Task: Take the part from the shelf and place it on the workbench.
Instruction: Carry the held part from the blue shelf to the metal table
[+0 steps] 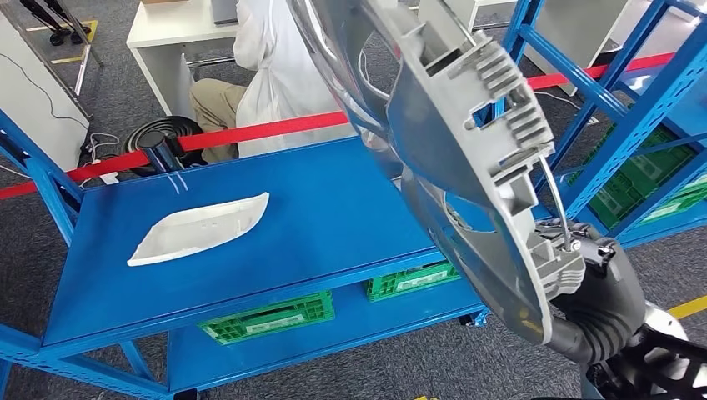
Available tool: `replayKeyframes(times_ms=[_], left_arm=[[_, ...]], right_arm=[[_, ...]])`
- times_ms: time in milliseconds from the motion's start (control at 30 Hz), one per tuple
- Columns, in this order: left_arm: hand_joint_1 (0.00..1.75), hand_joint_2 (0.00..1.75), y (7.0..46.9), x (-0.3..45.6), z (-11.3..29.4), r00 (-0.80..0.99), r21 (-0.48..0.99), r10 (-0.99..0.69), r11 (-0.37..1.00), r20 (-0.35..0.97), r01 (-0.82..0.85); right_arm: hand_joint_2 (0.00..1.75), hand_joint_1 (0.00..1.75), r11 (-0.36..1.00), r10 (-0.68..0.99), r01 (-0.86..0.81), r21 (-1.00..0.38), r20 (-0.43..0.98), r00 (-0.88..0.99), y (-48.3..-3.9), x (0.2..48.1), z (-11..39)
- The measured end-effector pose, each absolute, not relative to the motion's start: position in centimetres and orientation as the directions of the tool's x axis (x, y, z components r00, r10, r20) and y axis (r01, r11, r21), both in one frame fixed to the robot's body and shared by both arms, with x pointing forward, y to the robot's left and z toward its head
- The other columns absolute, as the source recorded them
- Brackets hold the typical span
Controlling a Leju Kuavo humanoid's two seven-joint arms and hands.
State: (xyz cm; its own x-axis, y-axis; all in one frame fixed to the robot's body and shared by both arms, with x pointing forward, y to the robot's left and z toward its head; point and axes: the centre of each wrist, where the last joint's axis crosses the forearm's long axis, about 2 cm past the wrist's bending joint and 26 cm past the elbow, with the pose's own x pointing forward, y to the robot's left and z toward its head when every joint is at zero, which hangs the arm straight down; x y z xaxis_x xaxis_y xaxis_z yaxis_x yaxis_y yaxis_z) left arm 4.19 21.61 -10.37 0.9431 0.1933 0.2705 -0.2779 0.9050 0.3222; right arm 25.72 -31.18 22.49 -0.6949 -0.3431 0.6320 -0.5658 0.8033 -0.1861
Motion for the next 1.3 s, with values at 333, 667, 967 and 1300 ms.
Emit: replayKeyframes(times_ms=[333, 667, 967, 1300], left_arm=[[0.0, 1.75, 21.5, 4.5, -10.3, 0.941, 0.326, 0.201, 0.901, 0.271, -0.287], [0.0, 1.75, 21.8, 4.5, -10.3, 0.941, 0.33, 0.199, 0.899, 0.275, -0.287], [0.0, 1.75, 22.1, 5.0, -10.3, 0.937, 0.329, 0.198, 0.898, 0.286, -0.29], [0.0, 1.75, 22.2, 4.9, -10.4, 0.94, 0.337, 0.201, 0.896, 0.274, -0.29]], right_arm=[[1.75, 1.75, 0.795, -0.363, -0.58, -0.178, 0.626, -0.69, -30.8, 26.1, 23.1], [1.75, 1.75, 0.797, -0.37, -0.579, -0.171, 0.619, -0.692, -30.6, 26.2, 23.2], [1.75, 1.75, 0.79, -0.377, -0.588, -0.172, 0.621, -0.687, -30.0, 26.1, 23.0], [1.75, 1.75, 0.783, -0.391, -0.6, -0.162, 0.622, -0.678, -30.0, 26.3, 22.8]])
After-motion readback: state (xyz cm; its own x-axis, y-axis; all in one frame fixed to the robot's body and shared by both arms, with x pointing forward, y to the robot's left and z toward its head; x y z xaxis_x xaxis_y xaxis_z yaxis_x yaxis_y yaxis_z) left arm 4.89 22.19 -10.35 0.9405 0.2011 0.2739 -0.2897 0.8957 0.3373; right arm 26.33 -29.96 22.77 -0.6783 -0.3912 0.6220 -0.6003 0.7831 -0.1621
